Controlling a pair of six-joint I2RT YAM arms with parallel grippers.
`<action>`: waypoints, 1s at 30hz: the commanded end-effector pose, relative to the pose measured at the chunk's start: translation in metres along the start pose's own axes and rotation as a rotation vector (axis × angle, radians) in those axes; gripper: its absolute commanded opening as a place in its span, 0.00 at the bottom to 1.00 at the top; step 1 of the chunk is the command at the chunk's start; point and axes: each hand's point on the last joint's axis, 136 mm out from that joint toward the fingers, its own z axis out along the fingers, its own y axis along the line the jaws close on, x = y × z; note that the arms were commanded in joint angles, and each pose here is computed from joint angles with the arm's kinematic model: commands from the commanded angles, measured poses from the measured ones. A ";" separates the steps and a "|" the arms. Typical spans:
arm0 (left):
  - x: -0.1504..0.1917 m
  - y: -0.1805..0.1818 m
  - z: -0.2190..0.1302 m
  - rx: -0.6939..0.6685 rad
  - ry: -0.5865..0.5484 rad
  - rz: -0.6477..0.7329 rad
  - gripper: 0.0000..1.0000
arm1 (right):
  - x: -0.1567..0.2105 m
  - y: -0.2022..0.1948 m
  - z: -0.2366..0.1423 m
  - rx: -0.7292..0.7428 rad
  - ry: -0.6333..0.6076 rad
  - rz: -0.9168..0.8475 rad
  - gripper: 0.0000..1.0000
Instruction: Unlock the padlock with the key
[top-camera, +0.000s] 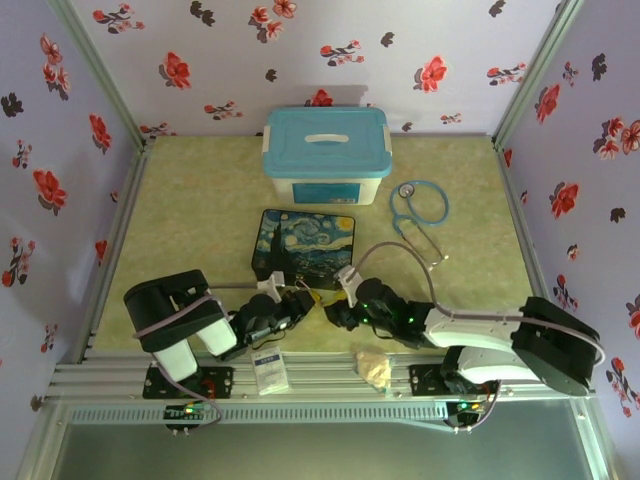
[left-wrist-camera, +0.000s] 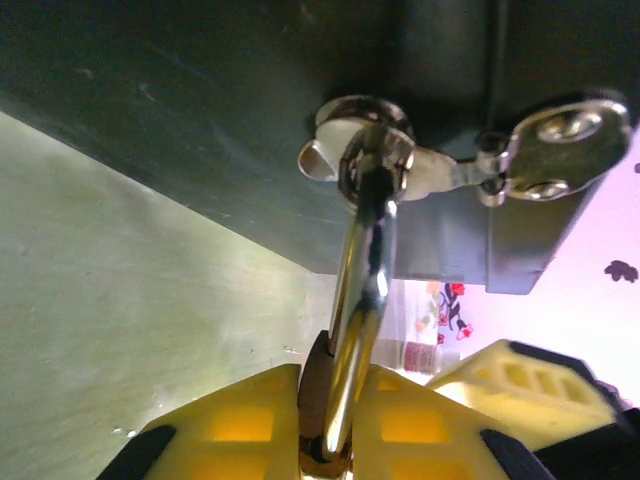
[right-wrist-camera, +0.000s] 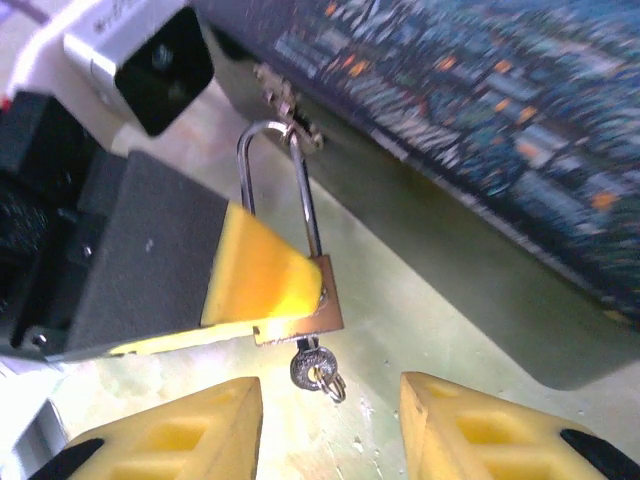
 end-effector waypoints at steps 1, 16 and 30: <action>-0.008 0.044 -0.009 -0.193 -0.036 0.045 0.00 | -0.010 -0.010 -0.005 0.050 -0.047 0.062 0.40; -0.027 0.043 -0.039 -0.359 -0.064 0.180 0.06 | -0.035 -0.061 -0.026 0.390 -0.141 0.261 0.44; -0.030 0.047 -0.064 -0.595 0.071 0.388 0.15 | -0.060 -0.048 -0.007 0.396 -0.097 0.276 0.48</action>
